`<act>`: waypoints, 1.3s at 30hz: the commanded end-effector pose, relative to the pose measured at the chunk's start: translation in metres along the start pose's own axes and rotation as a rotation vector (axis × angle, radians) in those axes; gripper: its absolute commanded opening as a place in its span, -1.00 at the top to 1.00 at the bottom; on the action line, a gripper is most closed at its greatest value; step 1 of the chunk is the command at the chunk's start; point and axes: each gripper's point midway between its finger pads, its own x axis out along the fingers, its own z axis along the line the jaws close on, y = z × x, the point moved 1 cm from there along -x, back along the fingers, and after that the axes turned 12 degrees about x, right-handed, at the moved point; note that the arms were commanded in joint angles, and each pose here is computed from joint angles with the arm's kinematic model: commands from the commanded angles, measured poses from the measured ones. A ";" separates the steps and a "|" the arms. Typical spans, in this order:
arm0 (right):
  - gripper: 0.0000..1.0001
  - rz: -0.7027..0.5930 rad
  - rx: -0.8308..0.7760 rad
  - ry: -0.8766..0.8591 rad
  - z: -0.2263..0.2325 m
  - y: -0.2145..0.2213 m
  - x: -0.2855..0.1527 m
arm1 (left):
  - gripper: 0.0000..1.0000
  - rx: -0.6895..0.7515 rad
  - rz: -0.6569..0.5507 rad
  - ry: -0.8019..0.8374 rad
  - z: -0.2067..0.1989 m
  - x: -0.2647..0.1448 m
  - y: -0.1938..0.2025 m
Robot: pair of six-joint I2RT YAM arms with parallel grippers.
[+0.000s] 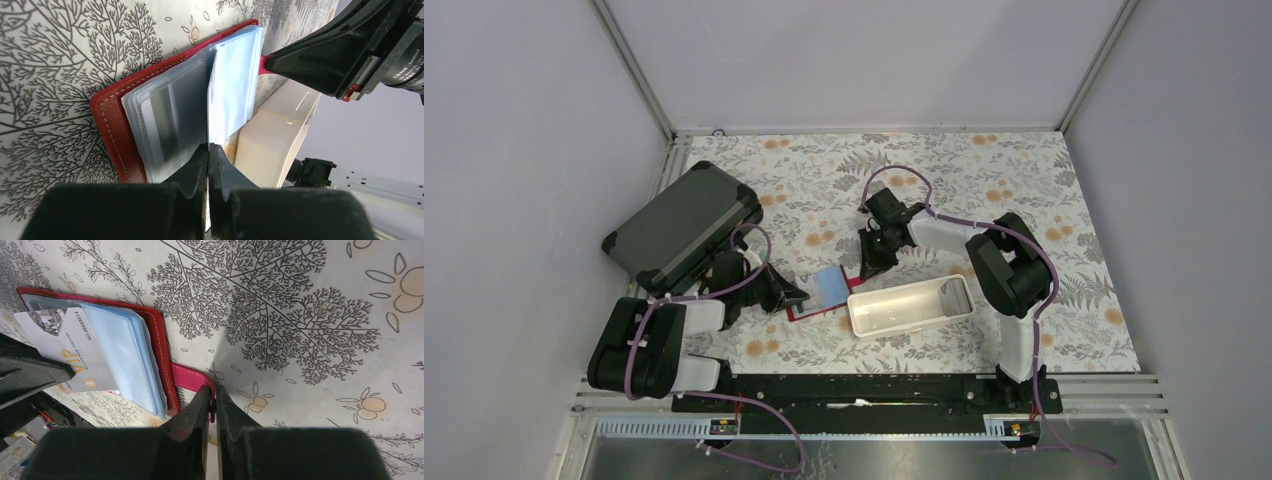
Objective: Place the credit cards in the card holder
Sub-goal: Insert the credit card into the card holder.
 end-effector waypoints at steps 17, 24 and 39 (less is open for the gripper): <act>1.00 -0.002 -0.027 0.005 0.008 -0.008 0.000 | 1.00 0.035 0.014 0.047 -0.003 0.006 -0.002; 1.00 0.004 -0.025 0.001 0.008 -0.006 0.000 | 1.00 0.037 0.013 0.059 -0.004 0.008 -0.004; 1.00 0.009 -0.028 -0.001 0.009 -0.006 -0.002 | 0.96 0.023 0.032 0.069 -0.006 0.015 -0.001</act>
